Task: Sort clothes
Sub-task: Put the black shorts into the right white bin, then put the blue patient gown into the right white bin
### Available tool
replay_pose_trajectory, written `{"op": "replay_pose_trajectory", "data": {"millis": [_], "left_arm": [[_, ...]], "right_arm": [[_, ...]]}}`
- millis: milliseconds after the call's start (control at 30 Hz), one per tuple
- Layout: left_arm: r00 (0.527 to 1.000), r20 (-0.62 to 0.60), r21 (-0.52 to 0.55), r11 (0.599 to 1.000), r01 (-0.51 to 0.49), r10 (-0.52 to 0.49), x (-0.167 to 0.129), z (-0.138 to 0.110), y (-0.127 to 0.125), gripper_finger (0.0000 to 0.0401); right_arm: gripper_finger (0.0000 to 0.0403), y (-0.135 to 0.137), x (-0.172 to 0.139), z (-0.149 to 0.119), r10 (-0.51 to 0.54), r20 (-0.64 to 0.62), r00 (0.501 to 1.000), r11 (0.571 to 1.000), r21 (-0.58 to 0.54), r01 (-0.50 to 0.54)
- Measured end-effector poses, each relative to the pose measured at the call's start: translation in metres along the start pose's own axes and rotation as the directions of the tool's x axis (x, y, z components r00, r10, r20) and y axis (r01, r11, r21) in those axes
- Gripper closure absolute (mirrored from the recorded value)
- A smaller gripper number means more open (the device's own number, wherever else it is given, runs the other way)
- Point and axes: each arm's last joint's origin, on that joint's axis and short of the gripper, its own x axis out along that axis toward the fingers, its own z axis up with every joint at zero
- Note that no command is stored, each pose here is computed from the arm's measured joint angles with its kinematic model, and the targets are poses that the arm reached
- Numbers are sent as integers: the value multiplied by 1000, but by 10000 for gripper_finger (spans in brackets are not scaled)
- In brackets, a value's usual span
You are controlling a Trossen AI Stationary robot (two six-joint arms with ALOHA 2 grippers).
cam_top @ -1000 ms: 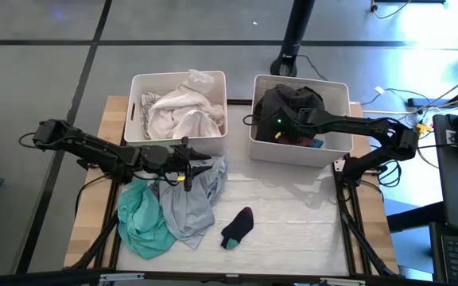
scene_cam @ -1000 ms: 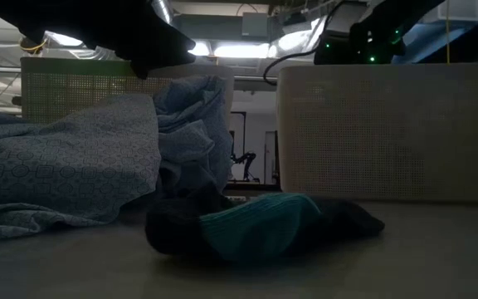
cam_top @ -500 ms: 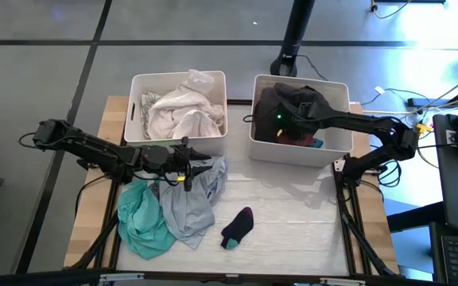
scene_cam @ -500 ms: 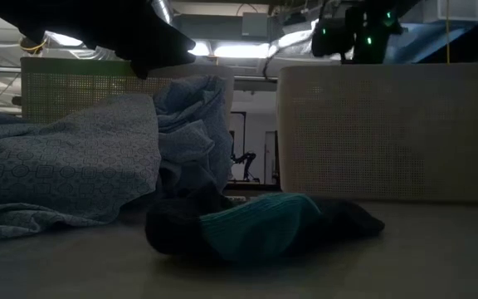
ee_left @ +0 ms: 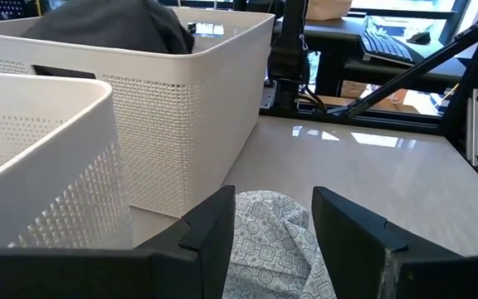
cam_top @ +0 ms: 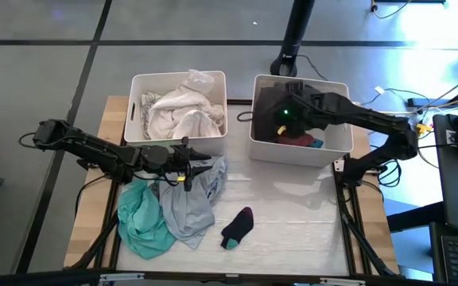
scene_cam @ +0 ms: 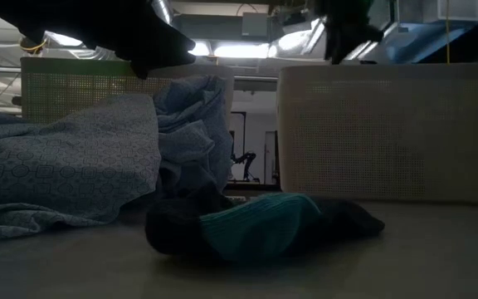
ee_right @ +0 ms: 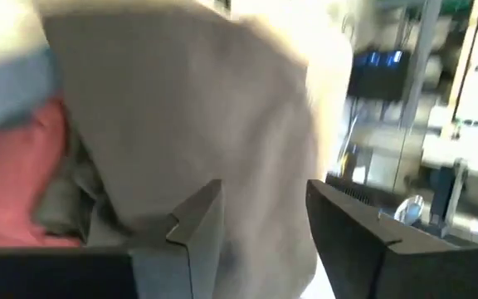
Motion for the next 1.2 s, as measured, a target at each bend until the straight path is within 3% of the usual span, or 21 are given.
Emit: {"op": "replay_pose_trajectory", "data": {"millis": [300,600,800,1067,1200], "left_arm": [[1000,0,4,1000,0,0,0,0,0,248],[1000,0,3,1000,1,-1,0,0,0,248],[999,-41,-3,1000,23,-23,-3,-4,-6,248],[990,-87,4,994,108,-107,-23,5,-21,248],[979,-153,-60,990,129,-137,-36,3,-25,248]], "right_arm": [[228,23,-39,30,37,248,968,998,-61,-22],[228,61,-66,70,111,553,826,992,-112,-58],[228,97,-62,95,115,641,759,988,-150,-24],[228,152,-32,126,162,641,750,975,-223,-20],[228,171,-14,149,149,678,720,980,-196,-18]]}}
